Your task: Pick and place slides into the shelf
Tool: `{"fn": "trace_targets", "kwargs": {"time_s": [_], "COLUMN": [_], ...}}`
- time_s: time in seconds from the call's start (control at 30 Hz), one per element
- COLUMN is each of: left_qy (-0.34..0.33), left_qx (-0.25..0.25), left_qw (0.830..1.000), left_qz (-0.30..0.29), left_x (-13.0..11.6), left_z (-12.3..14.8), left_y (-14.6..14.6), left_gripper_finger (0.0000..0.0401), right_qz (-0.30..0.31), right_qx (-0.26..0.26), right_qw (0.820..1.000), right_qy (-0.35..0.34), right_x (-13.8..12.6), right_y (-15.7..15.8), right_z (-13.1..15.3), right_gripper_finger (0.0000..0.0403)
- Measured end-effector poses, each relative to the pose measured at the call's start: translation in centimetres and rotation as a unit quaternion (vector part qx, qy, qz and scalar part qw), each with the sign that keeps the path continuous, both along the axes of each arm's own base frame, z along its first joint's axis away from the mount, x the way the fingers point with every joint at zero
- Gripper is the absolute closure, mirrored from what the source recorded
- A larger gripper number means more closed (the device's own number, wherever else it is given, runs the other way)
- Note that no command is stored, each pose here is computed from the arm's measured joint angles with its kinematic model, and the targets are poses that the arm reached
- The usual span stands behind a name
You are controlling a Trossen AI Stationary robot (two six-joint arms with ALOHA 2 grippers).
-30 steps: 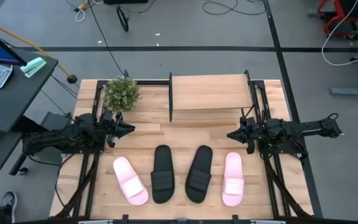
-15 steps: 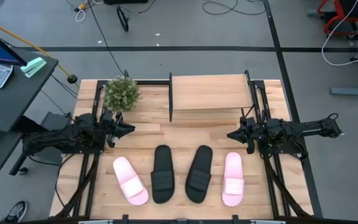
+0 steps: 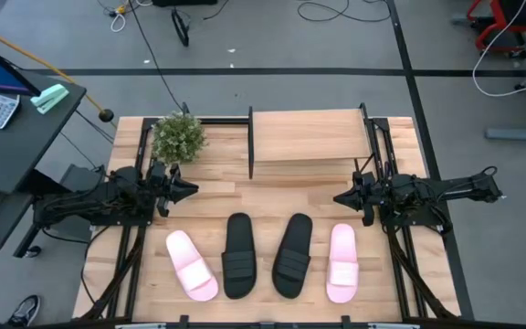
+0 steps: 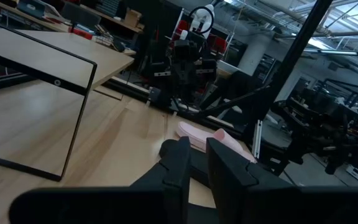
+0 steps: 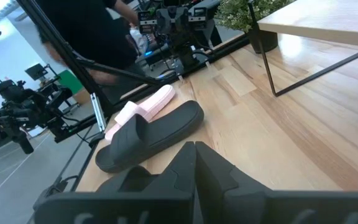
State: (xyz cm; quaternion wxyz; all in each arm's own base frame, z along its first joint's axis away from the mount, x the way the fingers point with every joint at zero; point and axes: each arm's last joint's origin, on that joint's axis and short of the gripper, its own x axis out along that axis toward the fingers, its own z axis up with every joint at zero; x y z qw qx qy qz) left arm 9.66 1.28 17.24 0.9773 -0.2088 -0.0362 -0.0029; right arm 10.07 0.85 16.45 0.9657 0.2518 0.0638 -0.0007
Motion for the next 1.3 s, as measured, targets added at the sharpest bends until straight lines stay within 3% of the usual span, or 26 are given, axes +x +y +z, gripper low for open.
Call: {"fn": "trace_targets", "kwargs": {"time_s": [1.3], "left_qy": [0.0], "left_qx": [0.0], "left_qw": [1.0], "left_qz": [0.0], "left_x": [0.0], "left_z": [0.0], "left_y": [0.0], "left_gripper_finger": [0.0347], "right_qz": [0.0], "right_qx": [0.0], "right_qw": [1.0], "right_qy": [0.0], "right_x": [0.0], "right_y": [0.0], "right_z": [-0.01], "right_gripper_finger": [0.0391]}}
